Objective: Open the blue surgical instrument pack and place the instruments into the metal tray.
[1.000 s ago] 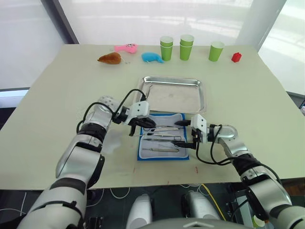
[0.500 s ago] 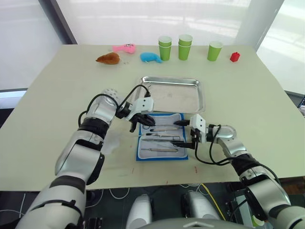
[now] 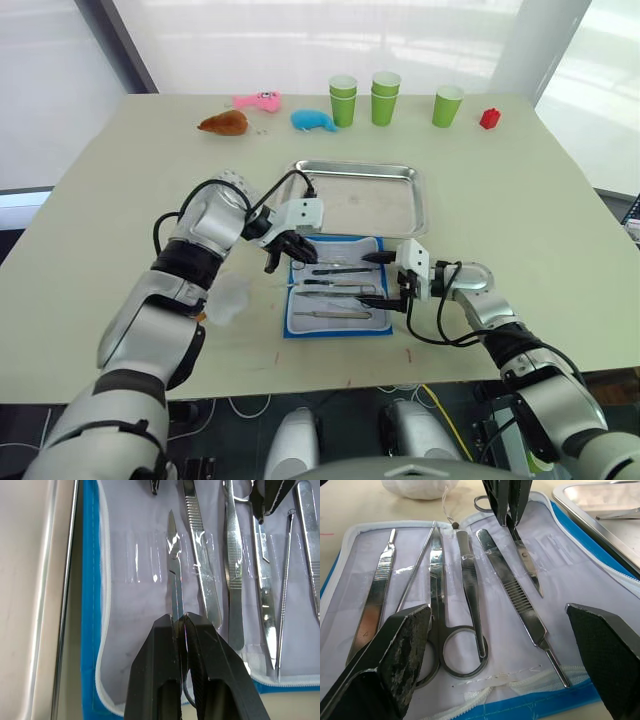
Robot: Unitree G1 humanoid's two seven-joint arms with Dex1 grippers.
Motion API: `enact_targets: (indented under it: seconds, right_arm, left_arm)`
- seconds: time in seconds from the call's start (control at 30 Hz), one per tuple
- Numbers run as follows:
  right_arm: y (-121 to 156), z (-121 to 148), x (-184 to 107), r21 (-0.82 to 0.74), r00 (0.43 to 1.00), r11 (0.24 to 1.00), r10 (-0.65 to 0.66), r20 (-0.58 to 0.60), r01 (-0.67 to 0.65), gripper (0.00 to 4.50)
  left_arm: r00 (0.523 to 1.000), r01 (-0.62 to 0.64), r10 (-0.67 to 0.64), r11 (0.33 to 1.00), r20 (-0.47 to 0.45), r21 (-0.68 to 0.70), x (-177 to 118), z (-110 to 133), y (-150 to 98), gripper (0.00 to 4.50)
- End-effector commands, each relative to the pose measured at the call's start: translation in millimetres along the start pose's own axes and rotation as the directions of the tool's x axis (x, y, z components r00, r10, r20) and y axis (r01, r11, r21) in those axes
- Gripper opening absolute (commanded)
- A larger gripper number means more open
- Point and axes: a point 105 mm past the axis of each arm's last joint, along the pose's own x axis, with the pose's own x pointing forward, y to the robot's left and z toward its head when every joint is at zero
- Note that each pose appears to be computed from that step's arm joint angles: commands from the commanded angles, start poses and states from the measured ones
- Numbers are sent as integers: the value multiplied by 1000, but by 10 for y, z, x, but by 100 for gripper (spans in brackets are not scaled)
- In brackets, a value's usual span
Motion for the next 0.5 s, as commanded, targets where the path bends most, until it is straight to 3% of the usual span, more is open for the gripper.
enact_targets:
  seconds: [0.03, 0.5]
  right_arm:
    - [416, -819, -103, 209, 963, 978, 84, -257, -30, 450]
    - [408, -816, -84, 205, 963, 978, 83, -255, -30, 450]
  left_arm:
    - [1000, -8, 8, 1000, -18, 24, -104, 64, -5, 9]
    - [999, -17, 18, 1000, -43, 13, -289, 20, -30, 9]
